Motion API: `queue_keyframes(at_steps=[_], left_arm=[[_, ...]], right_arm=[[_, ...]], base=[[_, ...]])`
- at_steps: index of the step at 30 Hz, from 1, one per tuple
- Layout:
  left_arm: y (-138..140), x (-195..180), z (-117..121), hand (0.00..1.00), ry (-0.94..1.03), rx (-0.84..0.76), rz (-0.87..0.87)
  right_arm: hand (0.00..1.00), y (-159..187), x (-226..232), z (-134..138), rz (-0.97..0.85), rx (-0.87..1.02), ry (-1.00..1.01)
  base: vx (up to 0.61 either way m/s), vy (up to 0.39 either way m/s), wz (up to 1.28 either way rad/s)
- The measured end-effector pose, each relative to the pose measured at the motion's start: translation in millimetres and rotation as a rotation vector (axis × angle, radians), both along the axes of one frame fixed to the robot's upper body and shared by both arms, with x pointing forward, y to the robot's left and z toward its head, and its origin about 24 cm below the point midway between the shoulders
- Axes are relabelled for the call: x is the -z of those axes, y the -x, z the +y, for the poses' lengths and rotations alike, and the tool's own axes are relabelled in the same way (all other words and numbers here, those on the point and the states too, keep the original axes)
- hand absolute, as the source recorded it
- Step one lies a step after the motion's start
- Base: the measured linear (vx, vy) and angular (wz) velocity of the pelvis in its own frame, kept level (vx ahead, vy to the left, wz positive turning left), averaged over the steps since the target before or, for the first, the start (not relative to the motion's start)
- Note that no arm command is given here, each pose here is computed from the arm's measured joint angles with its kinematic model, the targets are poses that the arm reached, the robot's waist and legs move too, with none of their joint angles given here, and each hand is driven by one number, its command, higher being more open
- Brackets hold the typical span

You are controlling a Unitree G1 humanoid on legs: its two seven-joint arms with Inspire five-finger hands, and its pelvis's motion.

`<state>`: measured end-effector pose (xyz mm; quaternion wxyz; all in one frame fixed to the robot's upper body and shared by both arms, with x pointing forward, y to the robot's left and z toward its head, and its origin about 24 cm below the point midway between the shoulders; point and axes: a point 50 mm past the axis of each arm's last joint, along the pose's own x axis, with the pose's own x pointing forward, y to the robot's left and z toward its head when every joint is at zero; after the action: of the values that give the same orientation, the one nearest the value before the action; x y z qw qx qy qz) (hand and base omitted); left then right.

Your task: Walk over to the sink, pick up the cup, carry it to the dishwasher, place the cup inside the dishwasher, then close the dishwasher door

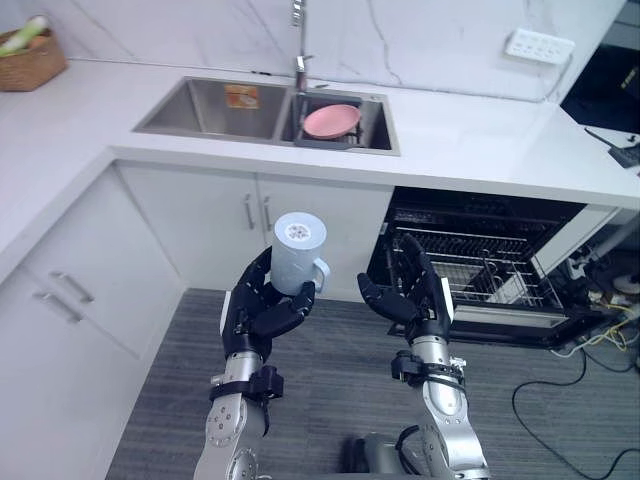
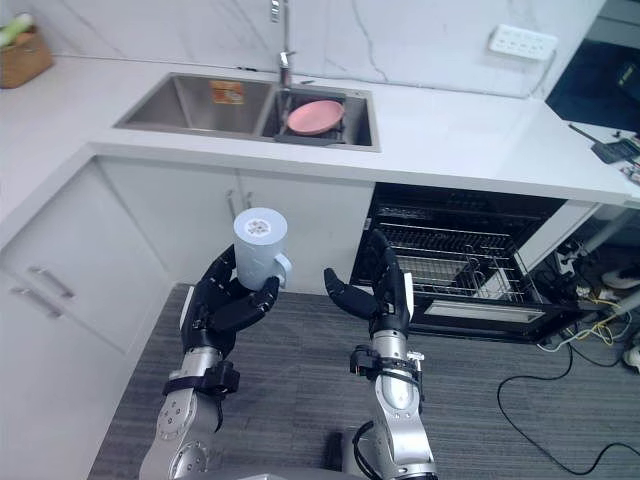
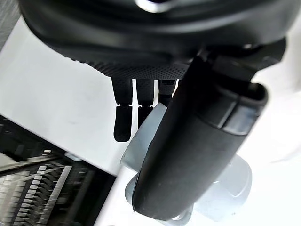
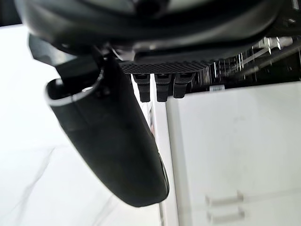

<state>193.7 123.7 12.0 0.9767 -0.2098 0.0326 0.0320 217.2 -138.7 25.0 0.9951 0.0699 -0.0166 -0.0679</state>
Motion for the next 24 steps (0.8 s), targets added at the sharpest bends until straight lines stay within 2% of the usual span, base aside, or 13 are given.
queue_keyframes(at_steps=[4, 10, 17, 24], left_arm=[[0, 8, -12, 0.3, 0.007, 0.028, 0.053], [2, -5, -12, 0.3, 0.015, 0.029, -0.018], [5, 1, -2, 0.3, -0.015, 0.009, 0.009], [9, -5, 3, 0.3, -0.034, -0.001, -0.01]], right_arm=[[0.9, 14, 1, -6, 0.012, 0.026, -0.013], [0.9, 13, -33, 3, -0.145, -0.01, -0.041], [0.9, 10, -3, 7, -0.007, -0.018, -0.035], [0.9, 8, -5, 18, -0.014, -0.063, -0.06]], base=[[0.45, -0.083, 0.01], [0.28, 0.12, -0.5], [0.23, 0.317, -0.4], [0.14, 0.136, -0.55]])
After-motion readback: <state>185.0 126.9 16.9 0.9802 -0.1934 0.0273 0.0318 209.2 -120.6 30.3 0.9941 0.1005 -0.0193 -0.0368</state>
